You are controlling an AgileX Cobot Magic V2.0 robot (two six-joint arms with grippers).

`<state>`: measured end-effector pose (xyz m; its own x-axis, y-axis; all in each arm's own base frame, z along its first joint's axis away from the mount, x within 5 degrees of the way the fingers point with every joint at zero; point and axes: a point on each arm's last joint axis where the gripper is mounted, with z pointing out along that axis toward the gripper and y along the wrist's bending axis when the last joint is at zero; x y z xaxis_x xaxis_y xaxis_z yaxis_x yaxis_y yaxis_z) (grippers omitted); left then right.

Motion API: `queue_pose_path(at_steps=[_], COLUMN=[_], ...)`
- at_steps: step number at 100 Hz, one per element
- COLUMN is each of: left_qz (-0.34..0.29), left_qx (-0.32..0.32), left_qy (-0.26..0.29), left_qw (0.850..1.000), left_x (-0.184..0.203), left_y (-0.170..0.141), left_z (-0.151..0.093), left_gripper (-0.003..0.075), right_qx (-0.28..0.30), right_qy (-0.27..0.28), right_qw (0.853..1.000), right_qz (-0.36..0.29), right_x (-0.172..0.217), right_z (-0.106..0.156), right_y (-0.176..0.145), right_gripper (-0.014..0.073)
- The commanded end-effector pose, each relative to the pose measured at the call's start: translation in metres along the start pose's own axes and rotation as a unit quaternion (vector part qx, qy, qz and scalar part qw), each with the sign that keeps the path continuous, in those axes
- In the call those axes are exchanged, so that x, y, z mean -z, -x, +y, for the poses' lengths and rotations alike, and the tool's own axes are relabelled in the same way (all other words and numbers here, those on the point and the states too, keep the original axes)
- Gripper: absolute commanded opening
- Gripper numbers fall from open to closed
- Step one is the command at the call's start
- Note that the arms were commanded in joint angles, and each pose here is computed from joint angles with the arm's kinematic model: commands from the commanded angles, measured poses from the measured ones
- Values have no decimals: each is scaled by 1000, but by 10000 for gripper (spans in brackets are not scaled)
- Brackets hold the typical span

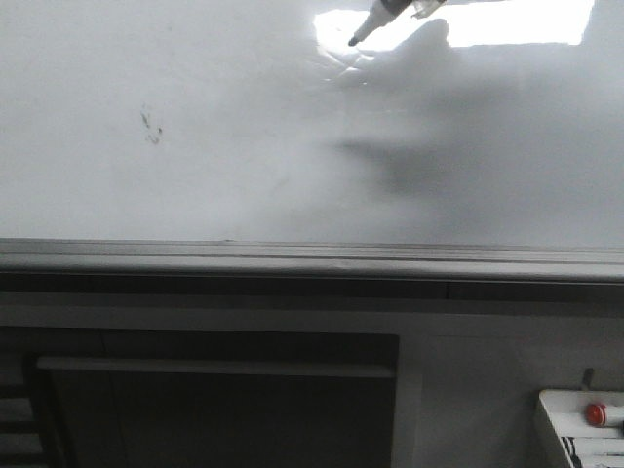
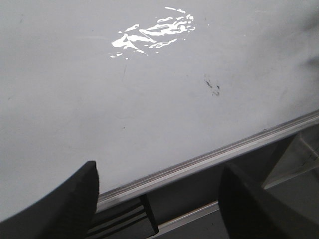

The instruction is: Write number 2 on whiteboard

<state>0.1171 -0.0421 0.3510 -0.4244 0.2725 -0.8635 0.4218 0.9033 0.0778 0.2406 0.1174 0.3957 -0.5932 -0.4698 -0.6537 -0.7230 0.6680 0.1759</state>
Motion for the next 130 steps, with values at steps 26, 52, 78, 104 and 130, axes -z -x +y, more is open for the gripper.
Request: queue_pose_path(at_steps=[26,52,78,104,130], left_qz=[-48,-48,-48,-48,-48], left_qx=[11,11,11,11,11], left_qy=[7,7,7,7,7], left_qw=[999,999,999,999,999], left_x=[6,6,5,5,5], left_y=[13,13,13,13,13], left_z=[2,2,2,2,2], left_gripper=[472,472,472,472,472], right_qx=[0,-6,-7,13,15], right_qy=[17,0,-32,3,0], right_qw=[1000,1000,999,999,999], right_qz=[-19,-20,19,37,41], right_x=[-14,-31,-15,-55,-66], right_z=[-14,-28,-38,-21,-24], right_y=[39,43,30,32,35], right_gripper=[15,15,15,15,15])
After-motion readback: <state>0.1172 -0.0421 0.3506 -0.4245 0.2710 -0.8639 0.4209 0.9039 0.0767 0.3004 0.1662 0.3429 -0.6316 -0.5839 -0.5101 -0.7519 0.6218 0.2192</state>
